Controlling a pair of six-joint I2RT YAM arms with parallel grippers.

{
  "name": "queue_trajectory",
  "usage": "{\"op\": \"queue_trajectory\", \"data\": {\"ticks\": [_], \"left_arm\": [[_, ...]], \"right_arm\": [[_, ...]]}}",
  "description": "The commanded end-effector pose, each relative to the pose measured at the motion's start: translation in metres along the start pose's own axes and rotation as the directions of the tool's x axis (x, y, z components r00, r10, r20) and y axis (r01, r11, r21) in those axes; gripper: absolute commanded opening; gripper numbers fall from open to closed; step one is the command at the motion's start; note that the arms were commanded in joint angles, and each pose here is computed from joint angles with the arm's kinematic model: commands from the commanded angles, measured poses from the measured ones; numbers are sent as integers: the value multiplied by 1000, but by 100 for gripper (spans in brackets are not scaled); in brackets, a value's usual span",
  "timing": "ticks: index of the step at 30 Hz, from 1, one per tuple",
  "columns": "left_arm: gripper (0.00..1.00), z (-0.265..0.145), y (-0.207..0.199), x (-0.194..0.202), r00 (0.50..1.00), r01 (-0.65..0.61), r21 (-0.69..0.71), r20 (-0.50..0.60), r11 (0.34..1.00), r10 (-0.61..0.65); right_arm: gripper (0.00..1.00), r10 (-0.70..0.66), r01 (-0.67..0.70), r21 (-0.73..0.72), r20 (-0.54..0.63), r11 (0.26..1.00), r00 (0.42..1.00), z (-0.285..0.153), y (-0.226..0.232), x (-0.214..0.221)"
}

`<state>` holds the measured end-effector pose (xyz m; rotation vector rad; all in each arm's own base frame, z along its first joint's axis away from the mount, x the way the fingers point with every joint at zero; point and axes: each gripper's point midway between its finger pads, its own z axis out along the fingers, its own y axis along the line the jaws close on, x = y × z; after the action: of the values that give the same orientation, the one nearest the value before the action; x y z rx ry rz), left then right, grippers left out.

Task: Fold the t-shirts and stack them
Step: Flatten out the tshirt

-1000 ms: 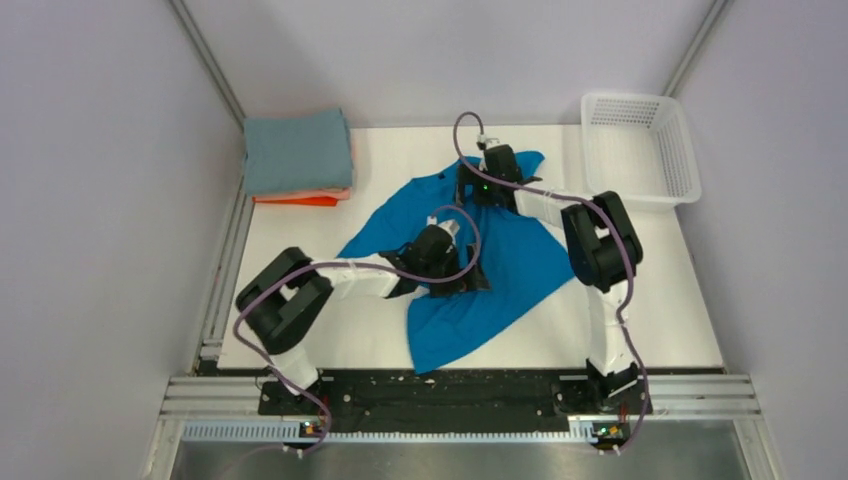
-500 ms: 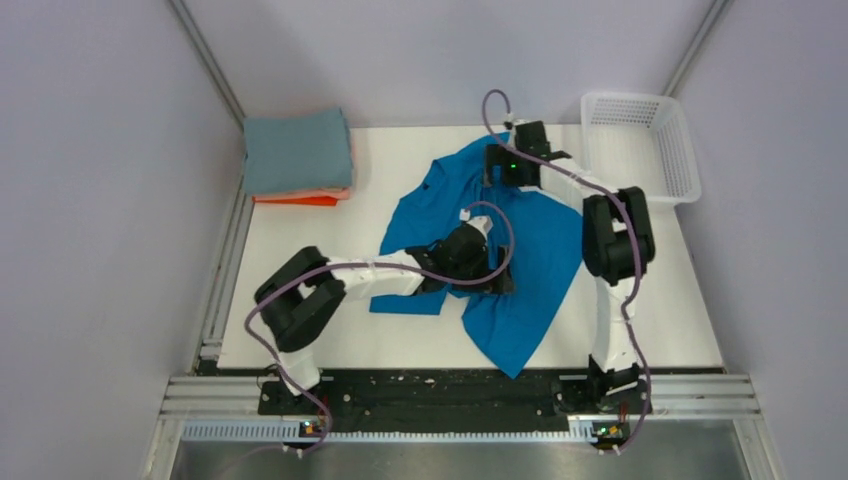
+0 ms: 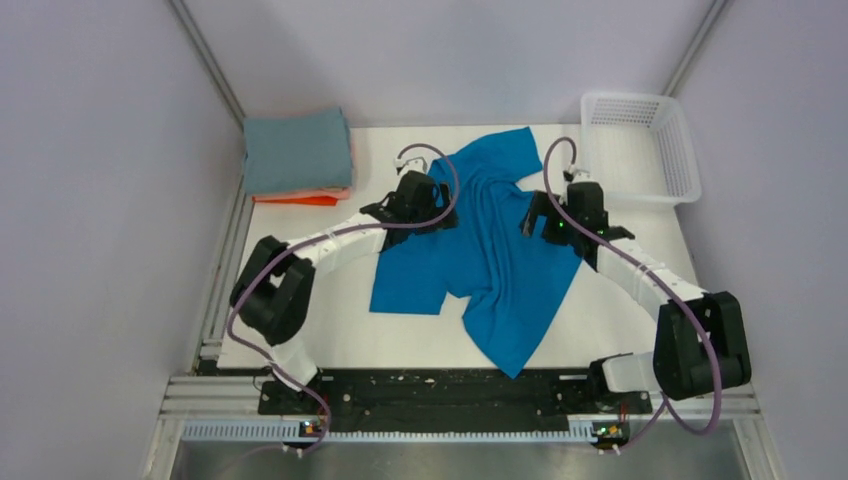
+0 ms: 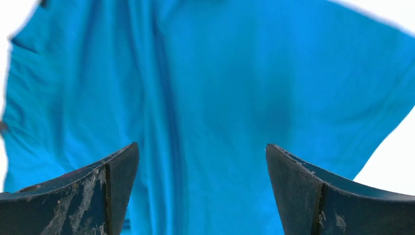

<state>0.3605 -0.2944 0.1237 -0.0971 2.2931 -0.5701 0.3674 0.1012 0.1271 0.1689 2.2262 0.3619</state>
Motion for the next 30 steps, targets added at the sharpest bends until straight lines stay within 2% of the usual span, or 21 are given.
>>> {"op": "queue_trajectory", "data": {"ticks": [1,3,6,11,16,20,26,30], "left_arm": [[99,39,9,-25,1000,-4,-28,-16,1000,3],[99,56,20,-19,996,11,-27,-92,1000,-14],[99,71,40,-8,991,34,-75,-127,997,-43],[98,70,78,30,976,76,-179,-190,981,-110],[97,35,115,76,957,138,-272,-212,952,-199],[96,-8,150,129,924,200,-365,-239,909,-300],[95,-61,153,185,899,194,-424,-284,885,-333],[95,-80,136,189,913,152,-432,-284,889,-294]], "right_arm": [[99,58,-59,-26,-15,998,998,-1,0,22],[99,54,-54,-12,-27,998,998,1,-6,32],[99,54,-53,19,-29,998,998,8,-14,40],[99,63,-57,66,-89,996,994,28,-24,57],[99,72,-61,86,-129,994,989,48,-28,63],[99,59,-47,90,-140,995,988,61,-27,59],[99,32,-25,44,-165,999,986,89,-16,48],[99,2,8,56,-185,998,983,105,-17,42]]}}
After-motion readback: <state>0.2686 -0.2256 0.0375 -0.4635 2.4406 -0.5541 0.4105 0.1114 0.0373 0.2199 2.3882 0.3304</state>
